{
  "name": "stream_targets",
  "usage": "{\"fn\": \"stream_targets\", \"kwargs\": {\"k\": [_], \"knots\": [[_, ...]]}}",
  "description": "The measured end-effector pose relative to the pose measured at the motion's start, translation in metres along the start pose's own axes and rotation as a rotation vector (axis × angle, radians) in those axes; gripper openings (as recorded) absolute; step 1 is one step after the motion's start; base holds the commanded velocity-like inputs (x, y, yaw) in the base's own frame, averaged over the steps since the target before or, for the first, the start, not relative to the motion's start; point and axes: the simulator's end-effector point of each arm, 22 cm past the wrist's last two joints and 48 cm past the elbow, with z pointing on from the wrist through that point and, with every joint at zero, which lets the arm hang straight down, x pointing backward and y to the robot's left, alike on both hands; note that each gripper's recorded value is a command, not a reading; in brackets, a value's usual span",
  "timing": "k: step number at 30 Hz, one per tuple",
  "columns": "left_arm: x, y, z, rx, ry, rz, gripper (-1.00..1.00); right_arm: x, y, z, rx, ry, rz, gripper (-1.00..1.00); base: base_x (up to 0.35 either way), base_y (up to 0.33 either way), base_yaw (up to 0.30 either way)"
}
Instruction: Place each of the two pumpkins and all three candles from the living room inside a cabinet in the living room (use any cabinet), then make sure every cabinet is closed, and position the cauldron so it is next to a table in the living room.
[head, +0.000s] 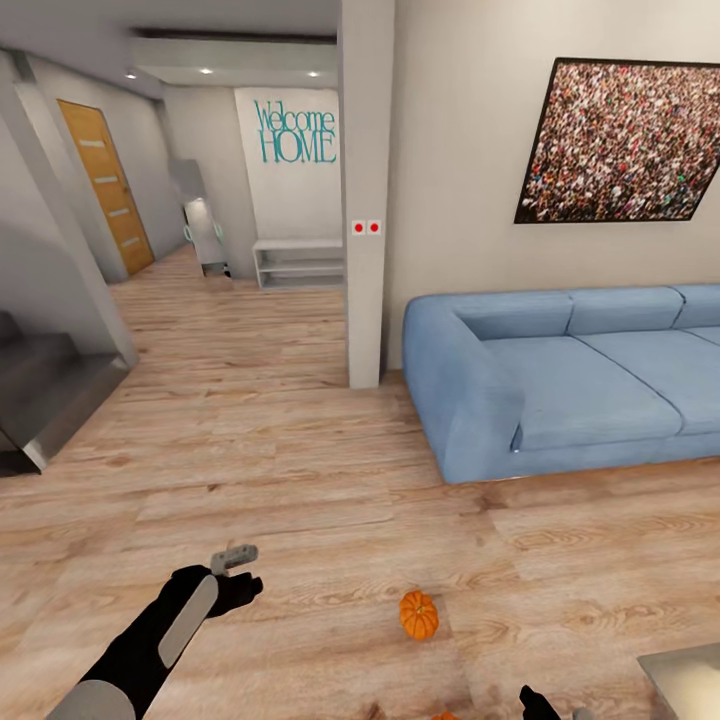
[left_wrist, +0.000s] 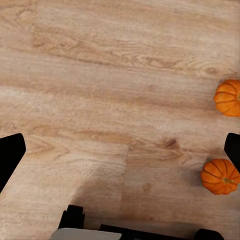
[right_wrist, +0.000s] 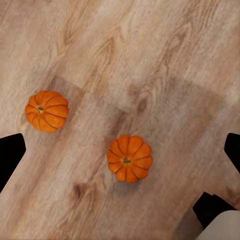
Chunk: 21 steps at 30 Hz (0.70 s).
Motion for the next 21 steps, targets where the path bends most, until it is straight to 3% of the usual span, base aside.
{"fn": "stream_targets", "kwargs": {"k": [6, 12, 21], "knots": [[0.003, -0.001, 0.008, 0.002, 0.003, 0.001, 1.0, -0.001, 0.001, 0.007, -0.006, -0.023, -0.013, 1.0, 0.0, 0.0, 0.0], [0.006, 0.0, 0.015, 0.002, 0.011, 0.005, 1.0, 0.002, 0.009, 0.014, -0.039, -0.027, -0.111, 1.0, 0.0, 0.0, 0.0], [0.014, 0.001, 0.027, 0.002, 0.03, 0.012, 1.0, 0.008, 0.01, 0.025, -0.049, -0.027, -0.14, 1.0, 0.0, 0.0, 0.0]]}}
